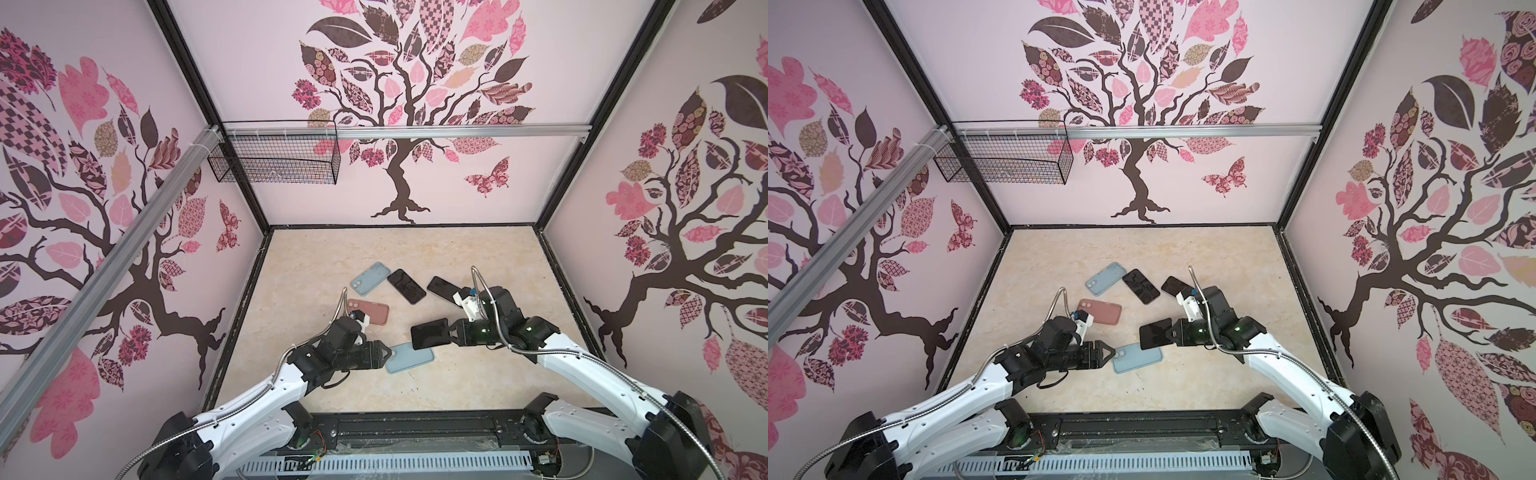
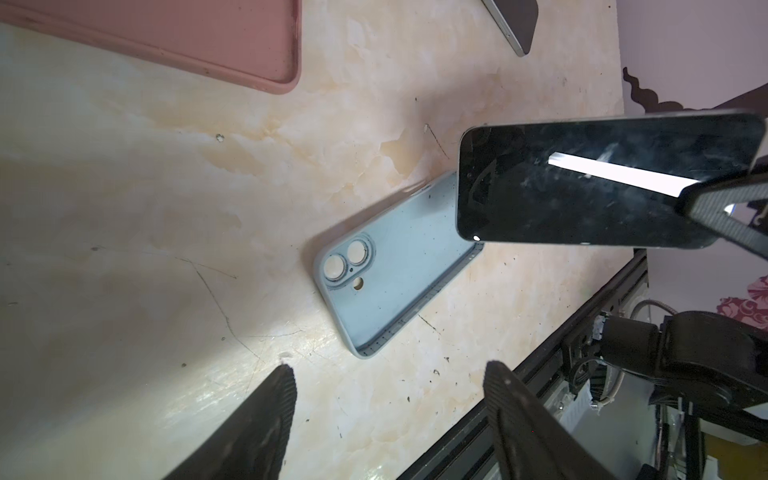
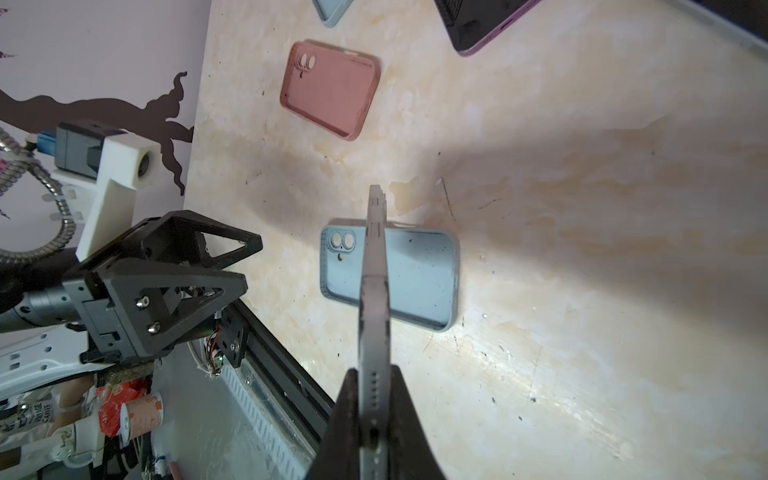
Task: Put the phone into the phone case
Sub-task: 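Open left gripper while right gripper lowers the phone over the light blue case, then lower the phone into the light blue case with right gripper while left descends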
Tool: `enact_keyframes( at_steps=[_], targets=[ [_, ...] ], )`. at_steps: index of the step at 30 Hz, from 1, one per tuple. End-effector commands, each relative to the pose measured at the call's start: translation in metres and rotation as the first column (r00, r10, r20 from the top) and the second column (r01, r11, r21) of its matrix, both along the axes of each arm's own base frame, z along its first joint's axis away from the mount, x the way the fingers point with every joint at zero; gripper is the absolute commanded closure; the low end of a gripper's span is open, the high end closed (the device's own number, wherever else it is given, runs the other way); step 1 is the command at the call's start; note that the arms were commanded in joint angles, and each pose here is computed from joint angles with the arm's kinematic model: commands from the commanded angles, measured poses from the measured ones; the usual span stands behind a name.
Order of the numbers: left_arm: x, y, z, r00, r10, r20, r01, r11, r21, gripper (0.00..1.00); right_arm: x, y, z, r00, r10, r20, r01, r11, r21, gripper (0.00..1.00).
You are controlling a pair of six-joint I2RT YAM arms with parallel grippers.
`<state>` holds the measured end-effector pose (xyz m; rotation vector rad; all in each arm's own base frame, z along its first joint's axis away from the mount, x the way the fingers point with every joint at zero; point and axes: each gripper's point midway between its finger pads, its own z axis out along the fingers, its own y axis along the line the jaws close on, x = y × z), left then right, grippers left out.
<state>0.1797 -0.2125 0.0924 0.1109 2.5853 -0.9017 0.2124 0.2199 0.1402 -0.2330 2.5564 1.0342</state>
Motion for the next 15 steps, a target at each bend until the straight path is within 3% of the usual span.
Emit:
enact_keyframes(
  at_steps=[1,7,15],
  targets=[
    [0.004,-0.006,0.000,1.000,-0.018,0.020,0.019,1.000,-0.013,0.31,0.002,0.011,0.008,0.999,0.042,0.030,-0.044,0.997,0.062,1.00],
    [0.005,-0.011,-0.016,1.000,-0.018,-0.022,0.018,1.000,-0.006,0.39,-0.001,0.018,0.005,0.998,0.062,0.001,-0.062,0.993,0.102,1.00],
    [0.012,-0.020,-0.022,0.999,-0.037,-0.040,0.037,0.999,0.007,0.43,-0.008,0.028,0.005,0.993,0.108,-0.036,-0.100,0.979,0.179,1.00]
  ],
)
